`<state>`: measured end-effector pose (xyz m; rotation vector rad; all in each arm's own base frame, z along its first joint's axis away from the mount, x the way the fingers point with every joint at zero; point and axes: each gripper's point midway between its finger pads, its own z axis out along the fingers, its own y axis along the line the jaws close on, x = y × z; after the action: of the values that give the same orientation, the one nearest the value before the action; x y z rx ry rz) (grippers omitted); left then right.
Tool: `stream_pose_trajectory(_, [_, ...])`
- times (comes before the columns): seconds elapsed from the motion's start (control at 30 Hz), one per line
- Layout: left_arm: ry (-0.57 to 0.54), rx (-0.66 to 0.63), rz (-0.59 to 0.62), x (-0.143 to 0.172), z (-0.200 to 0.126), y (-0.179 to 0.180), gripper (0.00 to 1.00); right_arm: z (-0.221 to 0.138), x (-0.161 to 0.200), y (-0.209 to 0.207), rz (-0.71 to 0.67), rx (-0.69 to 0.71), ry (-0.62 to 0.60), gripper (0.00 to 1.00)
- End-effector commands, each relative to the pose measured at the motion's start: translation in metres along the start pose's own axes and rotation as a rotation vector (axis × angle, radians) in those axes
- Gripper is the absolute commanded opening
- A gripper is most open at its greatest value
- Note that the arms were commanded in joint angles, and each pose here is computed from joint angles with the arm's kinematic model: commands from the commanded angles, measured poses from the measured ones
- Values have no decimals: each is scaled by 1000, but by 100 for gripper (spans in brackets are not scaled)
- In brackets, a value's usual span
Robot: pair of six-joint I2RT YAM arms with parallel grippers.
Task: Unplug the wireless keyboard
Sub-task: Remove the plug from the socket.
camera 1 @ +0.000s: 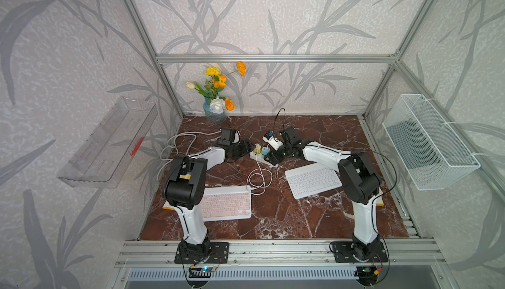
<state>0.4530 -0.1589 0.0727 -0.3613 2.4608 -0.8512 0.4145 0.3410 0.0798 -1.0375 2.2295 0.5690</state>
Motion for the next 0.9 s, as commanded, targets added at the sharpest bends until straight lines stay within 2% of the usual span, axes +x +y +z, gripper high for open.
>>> stream_pose_trajectory(0.0, [-5,0,-1,-4,6,-1,77,5,3,-10,-30,45,15,76])
stream_pose_trajectory(0.1, [8,-8,-8,0,10,2,76,10,-1,-12,-52,46,2,76])
stream_pose_trajectory(0.27, [23,-51,-17,6,11,12,73,18,-4,-16,-88,45,-2,63])
stream_pose_trajectory(0.53, [61,-78,-14,20,13,19,68,28,-14,-24,-97,40,-29,63])
stream_pose_trajectory(0.63, [62,-81,-21,24,13,23,68,30,-17,-22,-85,-2,-35,49])
stream_pose_trajectory(0.8, [70,-87,-26,27,15,26,68,32,-14,-16,-81,-55,-38,44])
stream_pose_trajectory(0.87, [72,-89,-28,27,15,27,68,32,-14,-13,-85,-73,-41,37])
